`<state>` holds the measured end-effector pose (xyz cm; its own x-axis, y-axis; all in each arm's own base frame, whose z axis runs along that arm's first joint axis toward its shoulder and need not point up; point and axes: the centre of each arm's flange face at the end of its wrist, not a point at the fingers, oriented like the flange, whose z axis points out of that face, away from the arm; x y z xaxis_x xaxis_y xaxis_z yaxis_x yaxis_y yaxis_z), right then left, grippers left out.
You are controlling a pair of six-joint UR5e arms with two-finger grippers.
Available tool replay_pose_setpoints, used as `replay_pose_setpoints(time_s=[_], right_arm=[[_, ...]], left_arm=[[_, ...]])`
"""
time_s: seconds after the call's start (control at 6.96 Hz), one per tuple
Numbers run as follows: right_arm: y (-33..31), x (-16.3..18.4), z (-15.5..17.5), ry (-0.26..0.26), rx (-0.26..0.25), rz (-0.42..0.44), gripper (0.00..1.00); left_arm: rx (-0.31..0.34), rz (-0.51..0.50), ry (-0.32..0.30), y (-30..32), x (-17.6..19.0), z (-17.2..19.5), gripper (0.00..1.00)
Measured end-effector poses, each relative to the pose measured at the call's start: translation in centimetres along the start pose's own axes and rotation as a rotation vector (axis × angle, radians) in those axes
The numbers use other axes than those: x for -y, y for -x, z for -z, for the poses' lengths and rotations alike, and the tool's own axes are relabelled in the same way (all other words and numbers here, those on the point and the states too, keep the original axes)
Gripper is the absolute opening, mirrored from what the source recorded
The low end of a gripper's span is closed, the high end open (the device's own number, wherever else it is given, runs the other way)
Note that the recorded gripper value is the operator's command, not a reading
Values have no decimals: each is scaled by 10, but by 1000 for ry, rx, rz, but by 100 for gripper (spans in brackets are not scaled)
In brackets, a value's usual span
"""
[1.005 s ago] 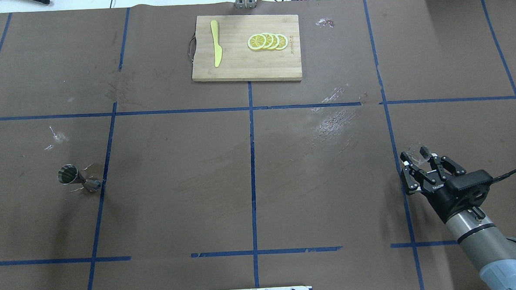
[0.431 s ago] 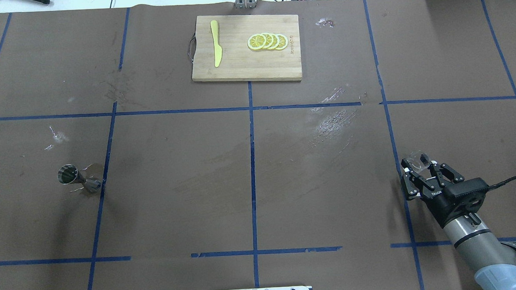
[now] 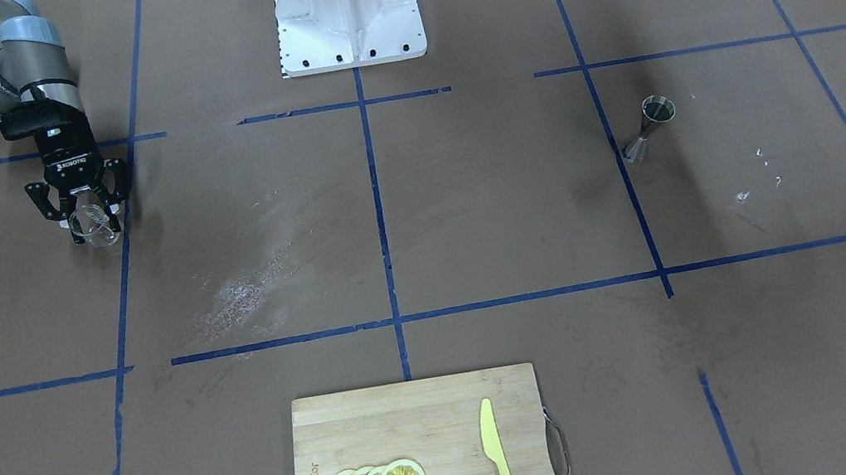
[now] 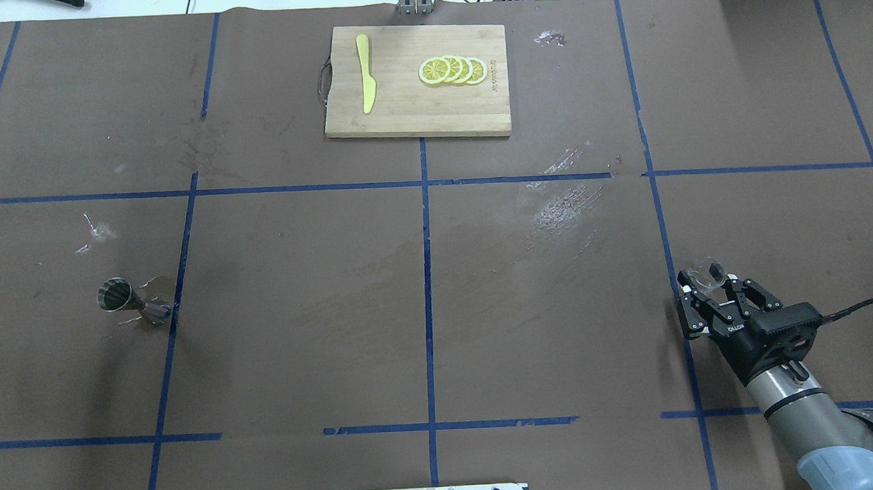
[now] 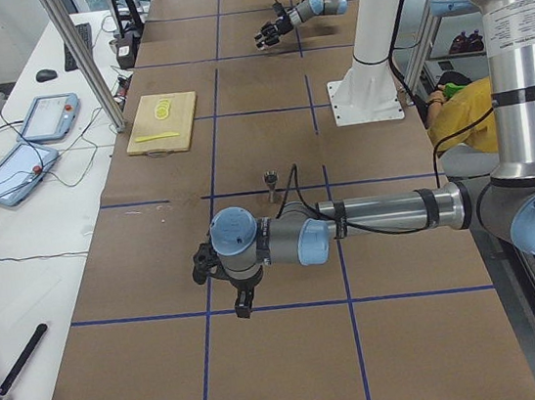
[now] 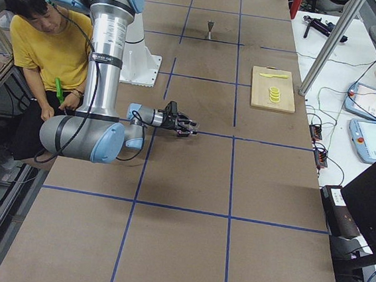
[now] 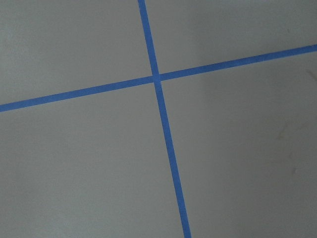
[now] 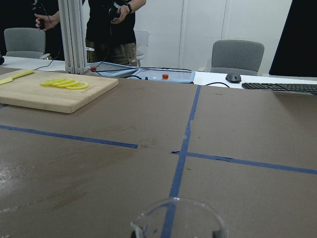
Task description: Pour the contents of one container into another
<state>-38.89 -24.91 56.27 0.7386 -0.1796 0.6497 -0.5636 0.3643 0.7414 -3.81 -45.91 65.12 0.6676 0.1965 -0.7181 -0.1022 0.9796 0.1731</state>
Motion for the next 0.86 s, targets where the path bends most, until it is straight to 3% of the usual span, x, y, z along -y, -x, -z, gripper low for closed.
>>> replay_pose_setpoints(time_s=[0.14, 0.29, 0.43, 0.86], right_arm=[[3, -5, -3, 0, -1, -1, 43], [5, -7, -5, -1, -2, -1, 88], [6, -8, -5, -4, -4, -2, 100], [6, -7, -6, -17, -11, -2, 100]], left_arm=[[0, 0, 0, 0, 0, 0, 100], [0, 0, 0, 0, 0, 0, 100], [0, -1, -1, 0, 0, 0, 100], [0, -2, -2, -1, 0, 1, 100]])
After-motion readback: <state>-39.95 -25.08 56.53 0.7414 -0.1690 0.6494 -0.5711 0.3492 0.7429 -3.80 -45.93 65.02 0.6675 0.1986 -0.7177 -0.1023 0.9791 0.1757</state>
